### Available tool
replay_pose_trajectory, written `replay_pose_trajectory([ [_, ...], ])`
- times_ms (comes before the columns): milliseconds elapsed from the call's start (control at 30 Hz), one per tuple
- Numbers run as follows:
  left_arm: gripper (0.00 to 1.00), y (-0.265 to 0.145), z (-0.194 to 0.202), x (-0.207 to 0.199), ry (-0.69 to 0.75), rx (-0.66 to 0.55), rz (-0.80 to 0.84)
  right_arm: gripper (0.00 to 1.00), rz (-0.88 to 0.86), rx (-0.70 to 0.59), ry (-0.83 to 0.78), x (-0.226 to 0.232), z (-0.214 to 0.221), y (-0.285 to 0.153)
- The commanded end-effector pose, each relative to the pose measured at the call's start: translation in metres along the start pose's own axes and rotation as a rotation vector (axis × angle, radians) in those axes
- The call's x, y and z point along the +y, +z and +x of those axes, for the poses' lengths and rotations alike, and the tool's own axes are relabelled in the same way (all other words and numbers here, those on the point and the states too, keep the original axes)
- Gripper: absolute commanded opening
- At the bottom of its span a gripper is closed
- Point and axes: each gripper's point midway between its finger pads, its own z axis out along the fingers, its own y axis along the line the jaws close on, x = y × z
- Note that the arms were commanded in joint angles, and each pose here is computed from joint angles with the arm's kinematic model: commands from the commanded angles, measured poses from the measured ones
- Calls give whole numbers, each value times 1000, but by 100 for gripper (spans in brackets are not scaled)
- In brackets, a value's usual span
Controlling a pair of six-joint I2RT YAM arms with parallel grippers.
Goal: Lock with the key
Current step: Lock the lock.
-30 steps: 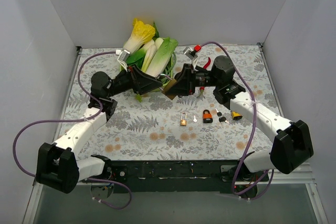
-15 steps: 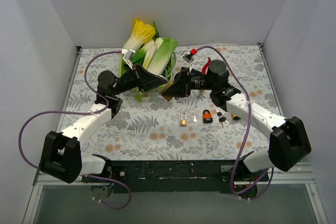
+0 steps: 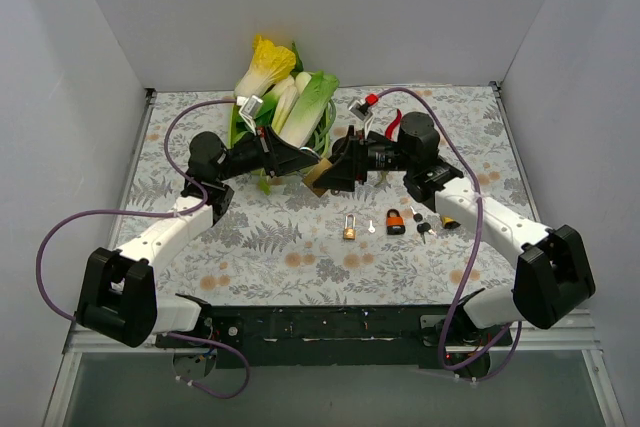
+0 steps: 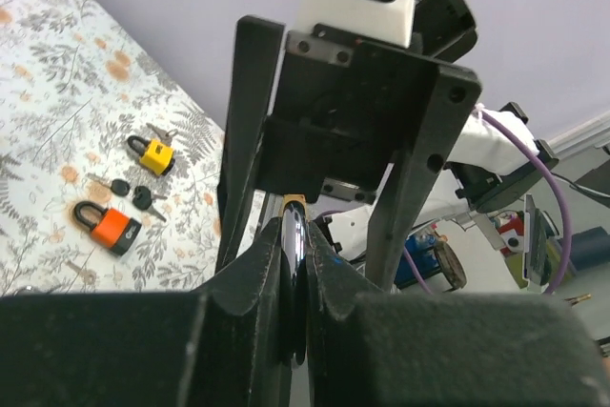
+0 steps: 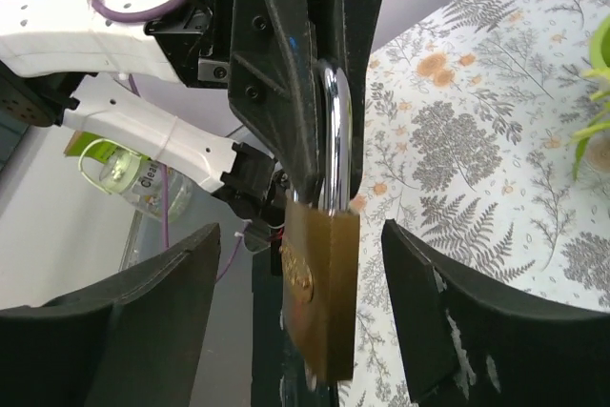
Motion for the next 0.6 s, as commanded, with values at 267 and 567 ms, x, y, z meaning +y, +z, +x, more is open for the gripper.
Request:
replay_pose_trajectory([
  [267,0,-15,-17,-20,38,-26,-12,56,12,125,-147,2,29,-42],
  [567,0,-13,-17,-19,17,-16,-5,38,-47,96,-77,3,26,-34],
])
